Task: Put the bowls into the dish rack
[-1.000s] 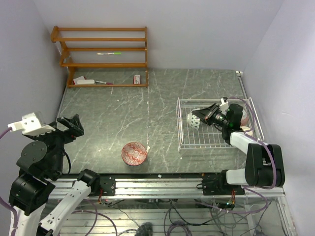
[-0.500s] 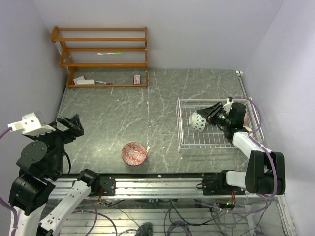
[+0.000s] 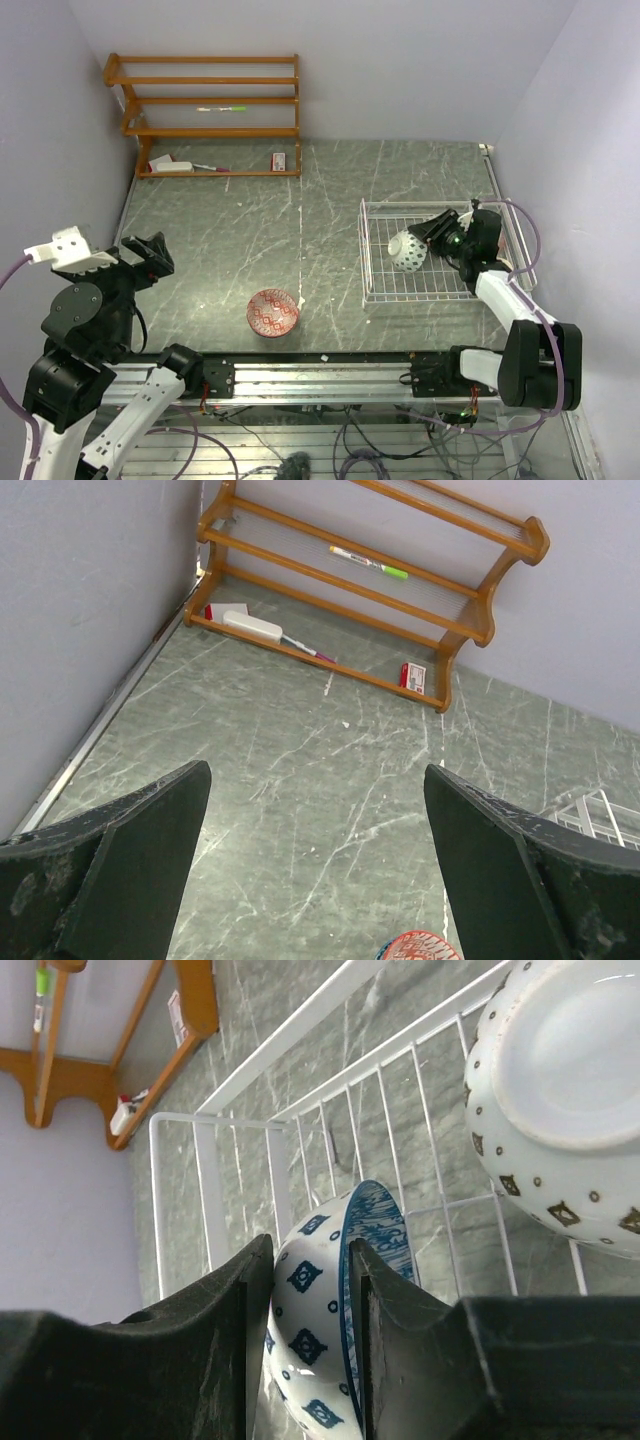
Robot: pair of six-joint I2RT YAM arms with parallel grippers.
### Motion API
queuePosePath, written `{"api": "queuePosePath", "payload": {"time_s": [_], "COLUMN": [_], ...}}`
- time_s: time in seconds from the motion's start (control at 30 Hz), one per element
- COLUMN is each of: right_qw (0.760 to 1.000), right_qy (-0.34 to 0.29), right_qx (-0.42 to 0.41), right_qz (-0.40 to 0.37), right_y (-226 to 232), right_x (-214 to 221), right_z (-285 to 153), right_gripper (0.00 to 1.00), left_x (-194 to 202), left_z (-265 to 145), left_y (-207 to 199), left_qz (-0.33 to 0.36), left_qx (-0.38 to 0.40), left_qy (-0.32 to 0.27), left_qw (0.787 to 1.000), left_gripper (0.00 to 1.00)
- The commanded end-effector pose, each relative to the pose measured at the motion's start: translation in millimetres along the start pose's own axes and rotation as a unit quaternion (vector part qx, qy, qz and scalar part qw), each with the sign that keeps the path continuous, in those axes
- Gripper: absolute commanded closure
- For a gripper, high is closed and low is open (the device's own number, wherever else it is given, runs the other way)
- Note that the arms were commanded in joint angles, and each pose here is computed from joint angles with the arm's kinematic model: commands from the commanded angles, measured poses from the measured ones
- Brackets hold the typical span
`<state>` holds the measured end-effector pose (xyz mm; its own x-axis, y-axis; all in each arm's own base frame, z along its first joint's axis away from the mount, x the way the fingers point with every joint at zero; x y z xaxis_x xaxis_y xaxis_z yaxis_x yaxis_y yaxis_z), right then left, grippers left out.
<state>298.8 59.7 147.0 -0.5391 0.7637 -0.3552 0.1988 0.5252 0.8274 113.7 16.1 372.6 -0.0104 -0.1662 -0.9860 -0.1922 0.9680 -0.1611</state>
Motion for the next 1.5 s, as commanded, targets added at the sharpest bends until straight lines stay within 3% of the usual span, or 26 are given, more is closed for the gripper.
{"api": "queuePosePath", "payload": {"time_s": [0.0,0.33,1.27,1.33,1.37,1.43,1.47], "right_qw": [0.998,0.994,0.979,0.977,0.976,0.974,0.974], "right_qy": [0.008,0.002,0.013,0.009,0.007,0.000,-0.005], "right_qx": [0.060,0.102,0.181,0.188,0.192,0.197,0.196], "right_qz": [-0.008,-0.040,-0.094,-0.102,-0.105,-0.113,-0.114], "right_y": [-20.6,-28.8,-47.8,-49.0,-49.7,-49.6,-48.9], "right_x": [6.2,0.9,-3.1,-4.4,-5.2,-7.4,-8.4], "right_z": [-5.5,-10.1,-19.8,-21.5,-22.7,-25.3,-26.4], "right_gripper": [0.65,0.53,0.50,0.43,0.34,0.04,0.01], "left_x": [-1.5,1.4,7.1,6.9,7.0,6.8,7.0], "left_z": [3.4,6.4,11.2,11.3,11.3,11.2,11.2], "left_y": [-4.0,-7.1,-12.0,-12.0,-11.7,-11.5,-11.4], "left_qz": [-0.003,-0.004,-0.004,-0.002,-0.001,-0.002,-0.002], "left_qx": [0.006,0.010,0.018,0.018,0.017,0.017,0.017], "left_qy": [-0.006,-0.004,-0.002,-0.001,-0.001,-0.002,-0.002], "left_qw": [1.000,1.000,1.000,1.000,1.000,1.000,1.000], "left_gripper": [0.01,0.01,0.01,0.01,0.01,0.01,0.01]}}
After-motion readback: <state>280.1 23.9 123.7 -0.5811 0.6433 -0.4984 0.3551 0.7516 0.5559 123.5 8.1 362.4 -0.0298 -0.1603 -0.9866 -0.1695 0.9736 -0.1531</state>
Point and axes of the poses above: each gripper's point midway between its finger pads, its own z axis out along the fingers, its own y axis along the line the jaws close on, x = y × z, the point moved 5 cm from there along -z, back along the fingers, and after that the axes turned 8 degrees about z, right-handed, at the moved point
